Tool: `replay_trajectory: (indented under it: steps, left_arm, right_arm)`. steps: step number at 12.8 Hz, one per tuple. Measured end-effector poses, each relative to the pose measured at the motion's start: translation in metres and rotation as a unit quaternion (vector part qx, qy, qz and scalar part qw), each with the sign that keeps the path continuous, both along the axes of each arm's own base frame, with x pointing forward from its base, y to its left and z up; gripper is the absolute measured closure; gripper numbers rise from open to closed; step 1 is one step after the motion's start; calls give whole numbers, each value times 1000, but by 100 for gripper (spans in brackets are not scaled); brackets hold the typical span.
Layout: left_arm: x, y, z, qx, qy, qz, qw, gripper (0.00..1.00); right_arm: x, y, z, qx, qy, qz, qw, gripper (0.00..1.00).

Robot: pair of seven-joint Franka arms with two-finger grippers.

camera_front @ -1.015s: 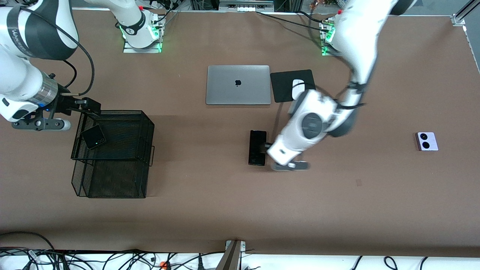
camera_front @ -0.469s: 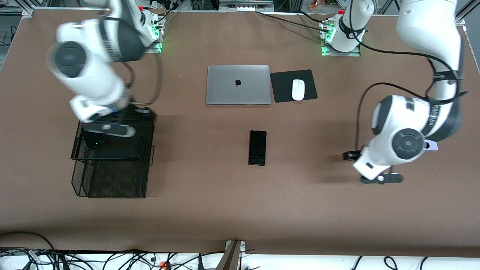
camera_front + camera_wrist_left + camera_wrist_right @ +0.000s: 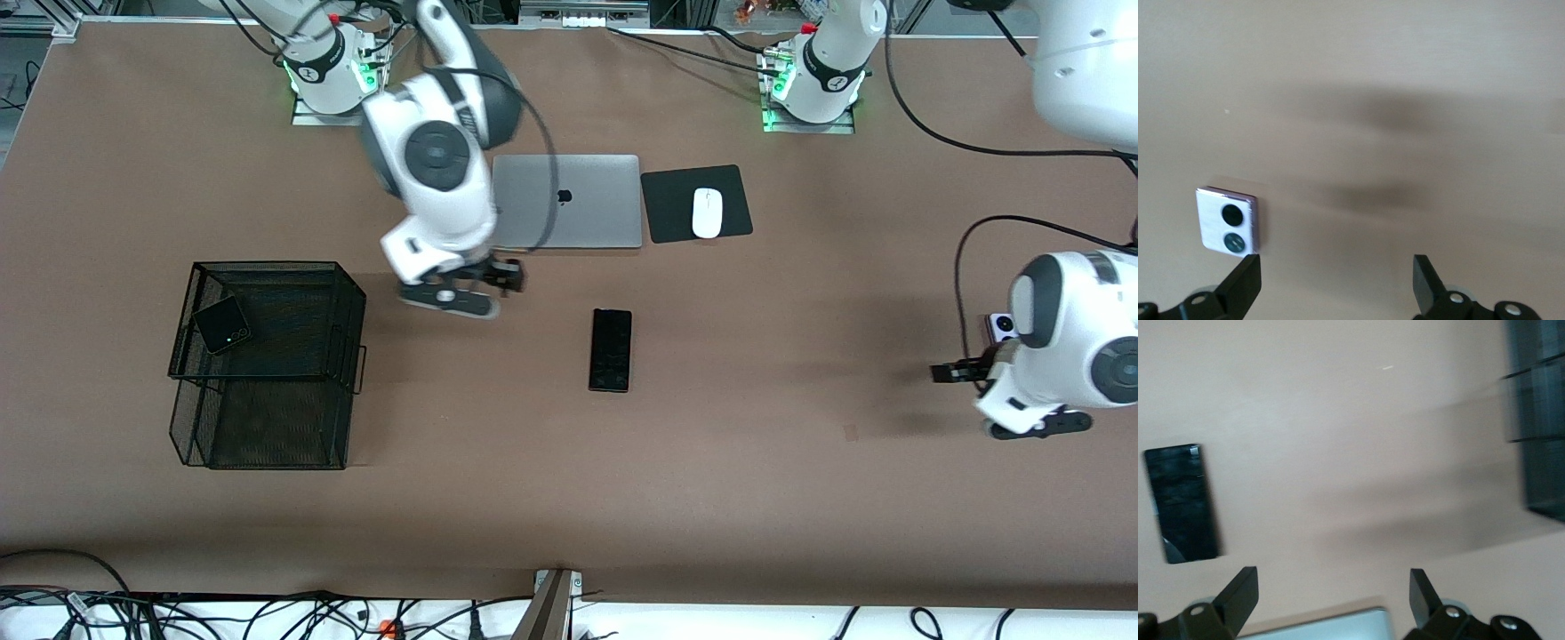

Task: Place phones with both arms
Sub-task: 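Reach the right gripper to the bar phone while the left withdraws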

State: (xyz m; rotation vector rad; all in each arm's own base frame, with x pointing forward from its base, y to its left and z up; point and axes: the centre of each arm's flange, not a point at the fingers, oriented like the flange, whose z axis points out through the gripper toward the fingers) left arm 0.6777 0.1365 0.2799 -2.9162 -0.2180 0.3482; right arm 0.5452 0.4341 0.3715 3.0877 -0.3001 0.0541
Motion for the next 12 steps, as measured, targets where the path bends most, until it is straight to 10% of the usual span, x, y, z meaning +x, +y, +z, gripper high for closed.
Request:
replay_trajectory:
  steps: [12]
  left_arm:
    - [-71, 189, -88, -58, -18, -55, 997, 0]
  right_arm:
    - [-44, 142, -157, 42, -117, 18, 992, 0]
